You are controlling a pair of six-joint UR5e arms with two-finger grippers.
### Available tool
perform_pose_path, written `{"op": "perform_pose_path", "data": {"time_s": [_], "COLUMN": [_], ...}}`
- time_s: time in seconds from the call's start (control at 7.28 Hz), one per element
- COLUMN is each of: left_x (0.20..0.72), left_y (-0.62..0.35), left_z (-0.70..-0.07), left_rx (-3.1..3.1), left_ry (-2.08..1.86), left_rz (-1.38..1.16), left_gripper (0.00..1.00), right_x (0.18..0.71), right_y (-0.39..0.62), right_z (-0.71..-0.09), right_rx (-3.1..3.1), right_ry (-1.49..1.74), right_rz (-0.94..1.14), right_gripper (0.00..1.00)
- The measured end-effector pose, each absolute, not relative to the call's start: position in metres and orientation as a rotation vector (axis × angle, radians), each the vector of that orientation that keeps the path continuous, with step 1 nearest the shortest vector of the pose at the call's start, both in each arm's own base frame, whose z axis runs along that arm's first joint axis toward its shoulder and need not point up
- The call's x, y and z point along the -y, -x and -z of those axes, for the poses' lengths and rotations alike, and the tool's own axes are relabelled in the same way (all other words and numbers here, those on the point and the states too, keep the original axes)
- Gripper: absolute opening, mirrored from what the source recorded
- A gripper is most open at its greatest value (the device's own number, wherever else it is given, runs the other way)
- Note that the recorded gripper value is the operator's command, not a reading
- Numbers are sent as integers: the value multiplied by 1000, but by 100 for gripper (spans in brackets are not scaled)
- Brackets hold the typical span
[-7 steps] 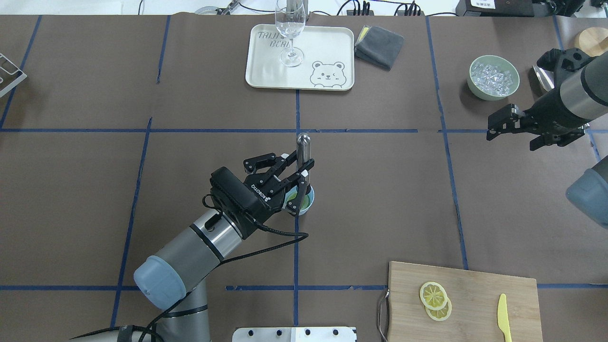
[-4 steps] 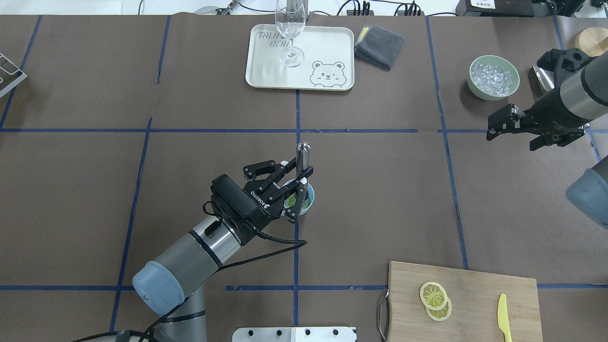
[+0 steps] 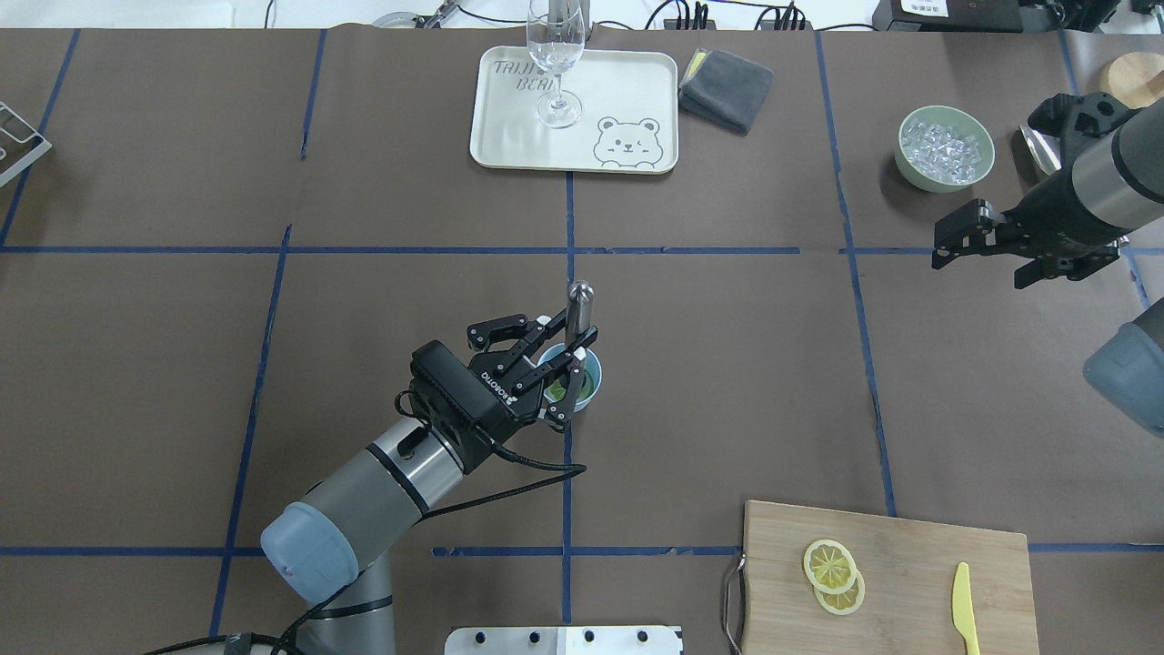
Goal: Squeeze lemon into cup
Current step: 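Press the muddler down into the cup with the left gripper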
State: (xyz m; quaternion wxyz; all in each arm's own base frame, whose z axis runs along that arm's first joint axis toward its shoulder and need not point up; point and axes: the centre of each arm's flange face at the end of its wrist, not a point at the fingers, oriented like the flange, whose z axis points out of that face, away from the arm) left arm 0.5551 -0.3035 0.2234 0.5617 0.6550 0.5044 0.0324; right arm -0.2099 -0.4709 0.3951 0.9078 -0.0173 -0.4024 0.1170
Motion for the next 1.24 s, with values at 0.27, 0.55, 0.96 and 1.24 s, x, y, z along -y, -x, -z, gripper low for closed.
{"op": "perform_pose_path", "data": {"time_s": [0.27, 0.55, 0.96, 1.24], "left_x": [303, 302, 301, 299], "left_y": [-563, -569, -575, -577], "left_z": [-232, -237, -243, -244], "left_rx": [-1175, -1165, -1157, -1157], "left_ry": [-1532, -1525, -1517, -1513], "left_rz": [-93, -104, -117, -123], "left_gripper": [0, 0, 0, 0], "right_x": [471, 471, 472, 472], "right_y": [210, 211, 211, 212], "right_z": [-396, -397, -398, -398], "right_rx": [829, 828, 826, 826], "right_ry": [38, 39, 41, 41], "right_rz": [-242, -242, -242, -242], "right_gripper": [100, 100, 100, 100]}}
